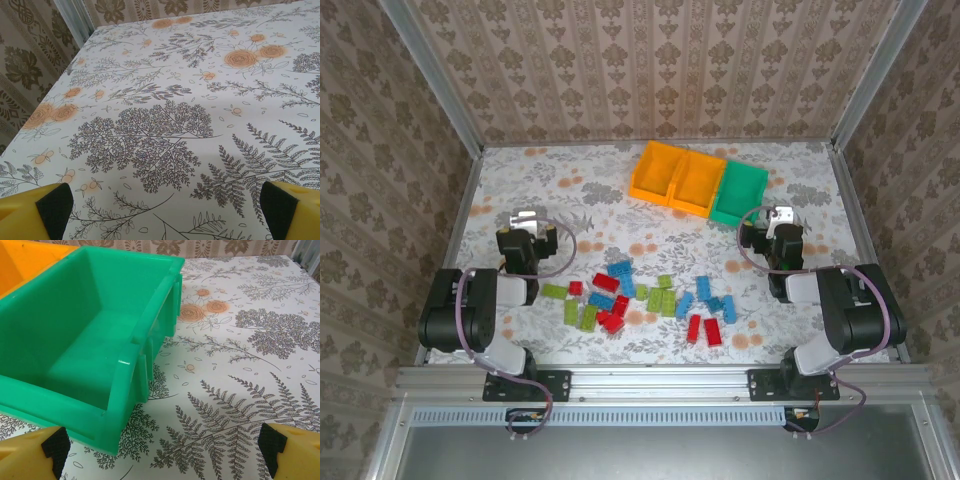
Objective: Sort the legos into containers by color
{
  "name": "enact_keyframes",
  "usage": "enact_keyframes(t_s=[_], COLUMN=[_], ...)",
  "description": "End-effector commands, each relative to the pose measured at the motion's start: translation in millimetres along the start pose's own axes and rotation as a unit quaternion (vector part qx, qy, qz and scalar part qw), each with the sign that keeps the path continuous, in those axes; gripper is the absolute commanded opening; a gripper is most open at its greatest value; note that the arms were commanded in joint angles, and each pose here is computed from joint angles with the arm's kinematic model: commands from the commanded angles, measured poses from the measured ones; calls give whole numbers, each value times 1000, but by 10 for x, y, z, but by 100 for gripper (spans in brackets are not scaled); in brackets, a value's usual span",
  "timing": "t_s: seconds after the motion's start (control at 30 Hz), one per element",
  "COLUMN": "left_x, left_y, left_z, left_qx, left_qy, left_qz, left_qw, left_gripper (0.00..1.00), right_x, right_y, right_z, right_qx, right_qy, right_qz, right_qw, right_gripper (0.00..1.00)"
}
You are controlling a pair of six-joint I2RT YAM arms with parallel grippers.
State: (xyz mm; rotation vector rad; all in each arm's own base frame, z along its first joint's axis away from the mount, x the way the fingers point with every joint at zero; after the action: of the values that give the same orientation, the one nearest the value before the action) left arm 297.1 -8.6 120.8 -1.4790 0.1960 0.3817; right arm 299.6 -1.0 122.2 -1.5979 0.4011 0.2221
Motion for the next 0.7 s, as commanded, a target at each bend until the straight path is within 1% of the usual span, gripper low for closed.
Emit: enact_keyframes(t_s=[0.0,0.33,0.4,0.53,0.57,0.63,0.67], left_x=[12,12,13,13,12,13,13], left_y=[-97,-95,-94,-93,-95,-93,-92], left_z=[3,4,4,4,5,4,4], left_qx=[0,0,0,0,-1,0,-1], left_qy=[1,0,1,1,0,0,1], left_qz=[-22,-22,-21,-21,-22,-21,-21], left_qw=[1000,1000,1000,1000,1000,1000,1000], left_gripper=[100,100,100,100,100,100,100], right_x=[8,12,16,15,10,8,1], right_y=[-119,-114,-123,-122,-126,-177,-241], right_z=[-2,-3,19,12,11,16,5], right_qx=[-2,-1,-7,-5,-6,-8,-7], right_qy=[-2,-3,-19,-21,-21,-20,-7], right_qz=[-24,-22,-22,-21,-23,-18,-12], right_qw=[1000,1000,1000,1000,999,1000,1000], right_gripper=[100,100,100,99,98,91,89])
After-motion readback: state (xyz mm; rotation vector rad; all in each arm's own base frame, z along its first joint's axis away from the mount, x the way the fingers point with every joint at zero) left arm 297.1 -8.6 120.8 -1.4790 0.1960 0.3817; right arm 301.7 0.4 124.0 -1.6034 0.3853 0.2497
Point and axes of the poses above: each hand's point on the last joint's axis, 136 mm out from that joint toward the fingers, its own x axis out along the fingers, its own z axis along the line the jaws close on, y = z × x, the point moved 10 cm from there along -x, back along the fingers, and after that the axes turned 4 degrees about -x, right-handed, at the moved point
